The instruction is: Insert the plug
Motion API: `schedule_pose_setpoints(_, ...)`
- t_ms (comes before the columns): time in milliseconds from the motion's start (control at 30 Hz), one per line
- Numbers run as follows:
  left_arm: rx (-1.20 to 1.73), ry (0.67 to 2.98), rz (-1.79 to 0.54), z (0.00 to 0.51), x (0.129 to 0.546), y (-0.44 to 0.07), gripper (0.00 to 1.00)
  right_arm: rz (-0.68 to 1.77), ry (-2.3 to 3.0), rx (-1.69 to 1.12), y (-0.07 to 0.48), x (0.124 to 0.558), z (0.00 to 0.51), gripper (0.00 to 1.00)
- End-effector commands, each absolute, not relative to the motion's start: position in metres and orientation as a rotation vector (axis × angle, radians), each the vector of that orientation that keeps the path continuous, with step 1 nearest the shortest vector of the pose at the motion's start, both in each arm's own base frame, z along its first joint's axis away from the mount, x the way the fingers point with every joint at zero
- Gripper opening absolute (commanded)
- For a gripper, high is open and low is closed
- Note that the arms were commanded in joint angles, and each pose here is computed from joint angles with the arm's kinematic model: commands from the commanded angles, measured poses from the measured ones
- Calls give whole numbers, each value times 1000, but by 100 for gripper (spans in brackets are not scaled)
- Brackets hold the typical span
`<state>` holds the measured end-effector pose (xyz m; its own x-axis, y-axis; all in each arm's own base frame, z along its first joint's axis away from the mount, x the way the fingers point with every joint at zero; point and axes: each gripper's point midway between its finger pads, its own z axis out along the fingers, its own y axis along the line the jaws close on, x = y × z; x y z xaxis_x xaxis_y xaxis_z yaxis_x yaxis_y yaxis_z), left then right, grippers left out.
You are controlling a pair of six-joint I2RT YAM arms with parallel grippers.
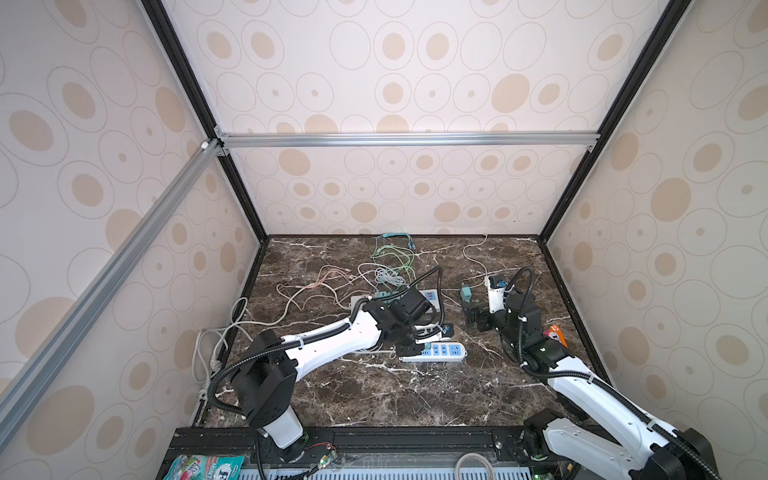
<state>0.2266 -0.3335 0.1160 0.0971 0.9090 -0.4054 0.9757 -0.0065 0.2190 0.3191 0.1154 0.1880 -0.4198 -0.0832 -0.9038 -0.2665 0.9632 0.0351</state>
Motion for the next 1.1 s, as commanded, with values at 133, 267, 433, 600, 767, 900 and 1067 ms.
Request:
schedule_pose_setpoints(133,2116,1837,-102,109,215,-345,0,169,2059,-179,99,308,173,100)
schedule_pose_setpoints(267,2165,1841,-52,101,215,-351,0,166,2061,-161,97,310,173,99)
schedule_pose_setpoints(433,2191,1842,-23,99,220,-356,0,156,2062,-169,96,311,174,100)
schedule_pose_setpoints(600,2223,1862,19,99,221,-350,0,152,2067,-163,95,310,172,99)
schedule_pose_setpoints(767,2234,1869,41,106,222,-345,0,149,2072,-157,94,310,169,99)
schedule_pose_setpoints(900,2231,1872,45,104,223,-346,0,156,2072,-153,95,311,168,99)
schedule_pose_setpoints(1067,2227,1861,55,100,230,-348,0,162,2067,-154,95,311,171,100)
